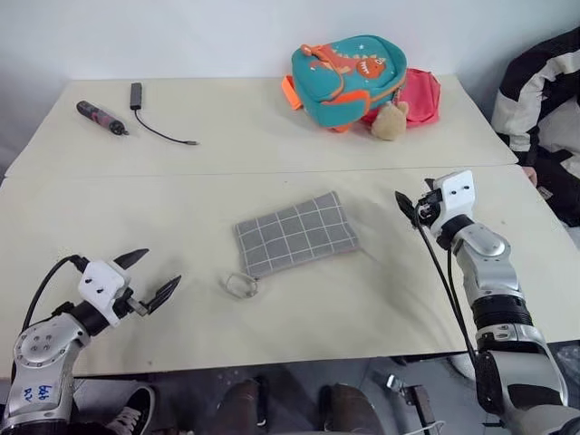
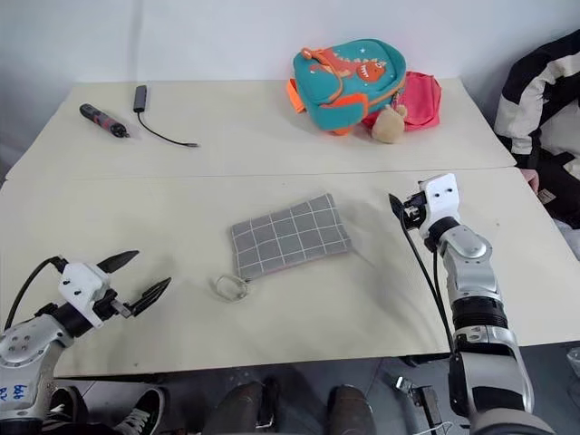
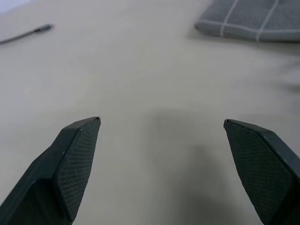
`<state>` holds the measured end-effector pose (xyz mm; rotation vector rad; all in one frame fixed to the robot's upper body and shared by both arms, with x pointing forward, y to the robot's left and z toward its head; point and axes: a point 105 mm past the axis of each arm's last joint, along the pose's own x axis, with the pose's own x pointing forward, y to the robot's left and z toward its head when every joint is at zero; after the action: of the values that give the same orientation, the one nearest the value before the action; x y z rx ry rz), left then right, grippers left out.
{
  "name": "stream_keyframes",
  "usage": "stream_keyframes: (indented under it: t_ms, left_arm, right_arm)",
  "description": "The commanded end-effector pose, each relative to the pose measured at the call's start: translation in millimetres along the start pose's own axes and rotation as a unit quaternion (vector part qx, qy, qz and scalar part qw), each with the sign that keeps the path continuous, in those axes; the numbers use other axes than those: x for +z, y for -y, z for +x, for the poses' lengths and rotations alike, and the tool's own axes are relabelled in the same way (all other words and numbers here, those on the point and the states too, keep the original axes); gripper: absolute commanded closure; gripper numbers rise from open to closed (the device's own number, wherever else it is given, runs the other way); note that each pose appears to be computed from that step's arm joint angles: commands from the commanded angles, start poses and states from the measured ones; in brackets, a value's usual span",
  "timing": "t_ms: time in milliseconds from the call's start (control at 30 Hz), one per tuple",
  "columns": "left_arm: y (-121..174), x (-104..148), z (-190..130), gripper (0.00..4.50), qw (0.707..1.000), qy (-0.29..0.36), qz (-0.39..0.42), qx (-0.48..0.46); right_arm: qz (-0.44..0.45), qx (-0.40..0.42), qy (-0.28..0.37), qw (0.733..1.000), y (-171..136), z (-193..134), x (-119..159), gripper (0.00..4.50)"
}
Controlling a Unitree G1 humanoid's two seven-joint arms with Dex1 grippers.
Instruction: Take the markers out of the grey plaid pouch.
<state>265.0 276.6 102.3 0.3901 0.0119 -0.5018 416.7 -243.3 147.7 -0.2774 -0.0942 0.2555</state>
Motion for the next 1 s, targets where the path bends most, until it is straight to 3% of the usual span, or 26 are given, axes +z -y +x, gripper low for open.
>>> stream_keyframes:
  t_ms: [33, 233, 433, 500, 567, 633, 833, 1000]
  left_arm:
    - [-1.2, 15.3, -6.4, 0.02, 0.999, 0.035, 0.008, 0.007]
    - [-0.7, 18.6, 0.1, 0.02, 0.999, 0.028, 0.04, 0.018]
    - [4.2, 18.1, 7.4, 0.02, 0.997, 0.022, 0.078, 0.003]
    - [9.4, 30.4, 18.6, 0.0, 0.987, 0.045, 0.155, -0.018]
    - [14.0, 42.4, 26.8, 0.0, 0.976, 0.072, 0.199, -0.04]
    - [15.5, 47.7, 36.8, 0.0, 0.965, 0.086, 0.244, -0.051]
    - [20.2, 43.9, 56.5, 0.0, 0.937, 0.09, 0.326, -0.081]
    - [23.0, 39.0, 62.7, 0.0, 0.92, 0.095, 0.365, -0.103]
  right_arm:
    - [-0.008, 0.005, 0.026, 1.0, 1.2, 2.3, 12.2, 0.81]
    - [-0.012, 0.049, 0.034, 0.998, -15.3, 4.0, 16.0, 0.81]
    - [0.018, 0.129, 0.079, 0.988, -45.3, 1.9, 39.8, 0.81]
    - [-0.027, 0.224, 0.102, 0.969, -86.1, -5.6, 58.8, 1.22]
    - [-0.017, 0.258, 0.119, 0.959, -109.3, -8.4, 72.7, 1.77]
    - [-0.057, 0.278, 0.095, 0.954, -127.6, -5.8, 62.1, 2.5]
    - [-0.113, 0.197, 0.047, 0.973, -123.2, 22.8, 42.0, 4.47]
    - [-0.222, 0.208, 0.01, 0.953, -126.8, 26.1, 17.3, 4.47]
